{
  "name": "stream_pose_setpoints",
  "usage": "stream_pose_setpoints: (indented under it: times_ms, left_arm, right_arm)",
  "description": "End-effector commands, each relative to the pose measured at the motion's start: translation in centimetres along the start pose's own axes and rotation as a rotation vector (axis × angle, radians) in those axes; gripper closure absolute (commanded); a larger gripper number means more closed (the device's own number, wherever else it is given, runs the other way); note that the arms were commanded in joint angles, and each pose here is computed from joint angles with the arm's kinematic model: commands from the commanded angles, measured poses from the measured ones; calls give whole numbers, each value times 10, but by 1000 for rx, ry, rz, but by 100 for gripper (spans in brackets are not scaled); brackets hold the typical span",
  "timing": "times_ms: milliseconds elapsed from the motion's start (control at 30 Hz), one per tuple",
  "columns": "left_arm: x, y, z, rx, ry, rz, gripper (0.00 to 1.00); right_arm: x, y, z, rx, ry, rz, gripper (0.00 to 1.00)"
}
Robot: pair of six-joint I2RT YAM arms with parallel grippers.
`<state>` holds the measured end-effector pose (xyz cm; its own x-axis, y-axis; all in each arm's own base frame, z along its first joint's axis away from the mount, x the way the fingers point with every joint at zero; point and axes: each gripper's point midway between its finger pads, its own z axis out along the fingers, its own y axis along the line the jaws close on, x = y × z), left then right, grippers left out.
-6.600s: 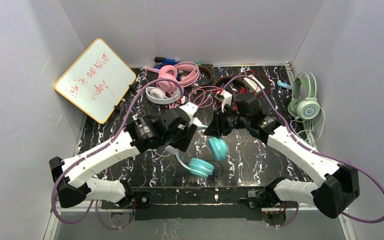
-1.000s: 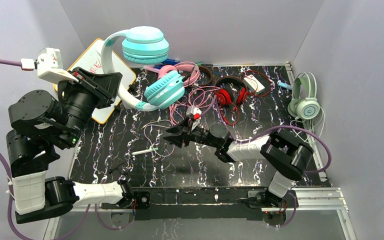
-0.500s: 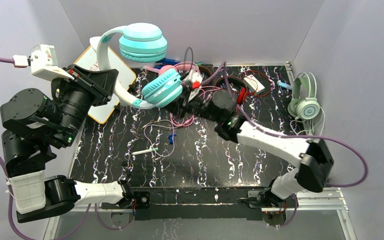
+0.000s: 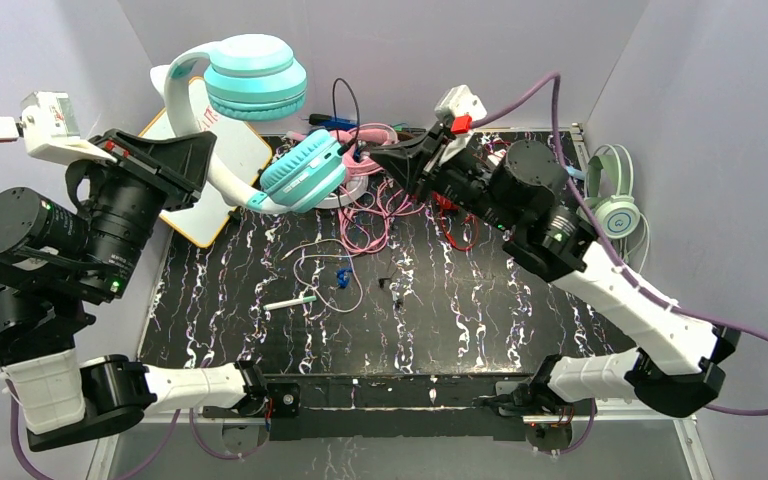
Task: Wrap the headphones
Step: Wrap the headphones cable around the headphones.
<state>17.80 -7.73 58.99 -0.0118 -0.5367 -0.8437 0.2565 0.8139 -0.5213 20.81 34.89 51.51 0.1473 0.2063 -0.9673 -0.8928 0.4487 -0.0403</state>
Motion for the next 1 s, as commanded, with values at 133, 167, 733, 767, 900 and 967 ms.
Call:
stream_pose_setpoints:
  times_ms: [133,167,733,767,900,967]
  left_arm:
    - [-5,-7,10,-15,-48,-44,100]
    - [-2,-7,11,-20,-43,-35,100]
    - [102,21,48,-270,105,171,100]
    - [111,26,49,-298,115,179,100]
    - [188,36,55,-366,295,255,100]
    - [223,41,57,-389,375,271,100]
  right_arm:
    - [32,-56,-63,364,215,24,99]
    - [39,-60,-70,396,235,22,99]
    - [228,-58,-172,623,615,219,41]
    - [232,-53,-174,597,624,232,22]
    - [245,-28,-182,482,622,309,1]
    - [253,-21,-188,465,621,344,1]
